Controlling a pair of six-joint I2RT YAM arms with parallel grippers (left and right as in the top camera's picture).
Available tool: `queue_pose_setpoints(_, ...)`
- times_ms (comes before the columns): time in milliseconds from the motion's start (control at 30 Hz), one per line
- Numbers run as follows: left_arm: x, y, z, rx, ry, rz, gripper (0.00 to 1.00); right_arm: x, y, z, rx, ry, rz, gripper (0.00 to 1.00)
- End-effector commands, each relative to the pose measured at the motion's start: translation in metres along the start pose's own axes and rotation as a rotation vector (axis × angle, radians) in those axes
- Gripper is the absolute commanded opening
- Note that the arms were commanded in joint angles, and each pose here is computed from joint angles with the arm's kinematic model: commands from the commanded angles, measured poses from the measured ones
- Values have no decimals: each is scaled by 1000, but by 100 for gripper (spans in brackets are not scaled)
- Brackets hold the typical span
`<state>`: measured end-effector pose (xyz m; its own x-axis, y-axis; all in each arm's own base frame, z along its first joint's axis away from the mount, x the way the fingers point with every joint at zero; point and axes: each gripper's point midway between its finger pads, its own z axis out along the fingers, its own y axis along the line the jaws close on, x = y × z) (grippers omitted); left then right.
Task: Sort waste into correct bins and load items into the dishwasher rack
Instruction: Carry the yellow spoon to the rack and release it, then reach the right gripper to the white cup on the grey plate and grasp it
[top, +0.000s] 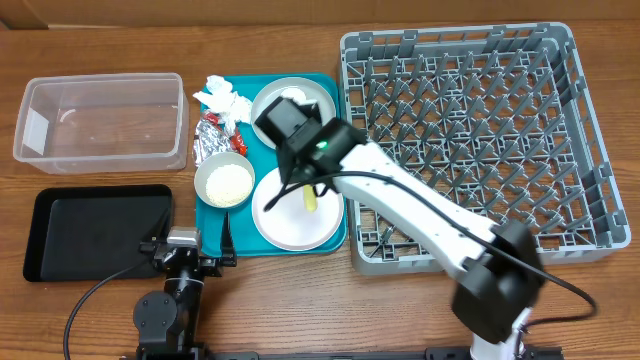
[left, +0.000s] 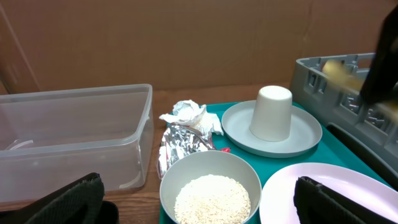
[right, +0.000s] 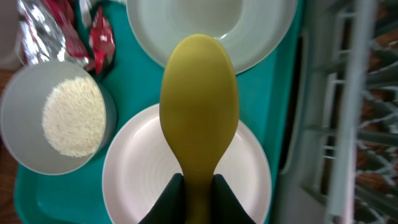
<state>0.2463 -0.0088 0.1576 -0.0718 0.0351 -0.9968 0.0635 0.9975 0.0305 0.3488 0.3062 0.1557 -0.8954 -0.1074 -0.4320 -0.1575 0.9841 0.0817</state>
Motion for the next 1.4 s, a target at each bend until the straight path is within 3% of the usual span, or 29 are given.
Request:
queue_pose_setpoints(0,0,1,0,0,-5,12,100,-40,-40,-37,43,-118,38,9)
queue_pose_setpoints(200,0,1,0,-1,-5,12,100,-51,-97,-21,126,-83,36,9)
queue_pose_setpoints(433,0,1,0,0,-5,12,100,-26,-121,24,86,9,7,11)
queue_pose_setpoints(467,0,1,0,-1,-5,12,100,-23,-123,26,90,17,-11,20)
queue_pose_setpoints(500,0,1,0,-1,-5,12,100,-21,-121,26,79,27,-43,38)
queue_pose_setpoints(533,0,1,0,0,-5,12,100,-22,-116,23,57,28,-69,43)
queue_pose_setpoints(700,0,1,0,-1,-5,12,100,-40,-92,-10,-24,-47,-101,50)
queue_pose_setpoints(833,0,1,0,-1,-5,12,100,-44,-32,-48,-222,-120,-167,53)
queue_pose_setpoints(900,0,1,0,0,-5,12,100,-37,-8,-52,-293,-116,-194,70)
queue_pose_setpoints(933,0,1,0,0,-5,12,100,-31,7,-55,-347,-102,-214,89)
queue_pose_setpoints(967,0,1,0,-1,-5,12,100,-26,15,-56,-375,-89,-228,97)
queue_pose_setpoints(1033,0,1,0,-1,-5,12,100,-18,29,-56,-397,-83,-254,89)
queue_pose_setpoints(1233,0,1,0,-1,-5,12,100,-40,38,-76,-458,-138,-277,93)
queue_pose_setpoints(1367,0,1,0,-1,-5,12,100,-80,43,-90,-462,-220,-268,92)
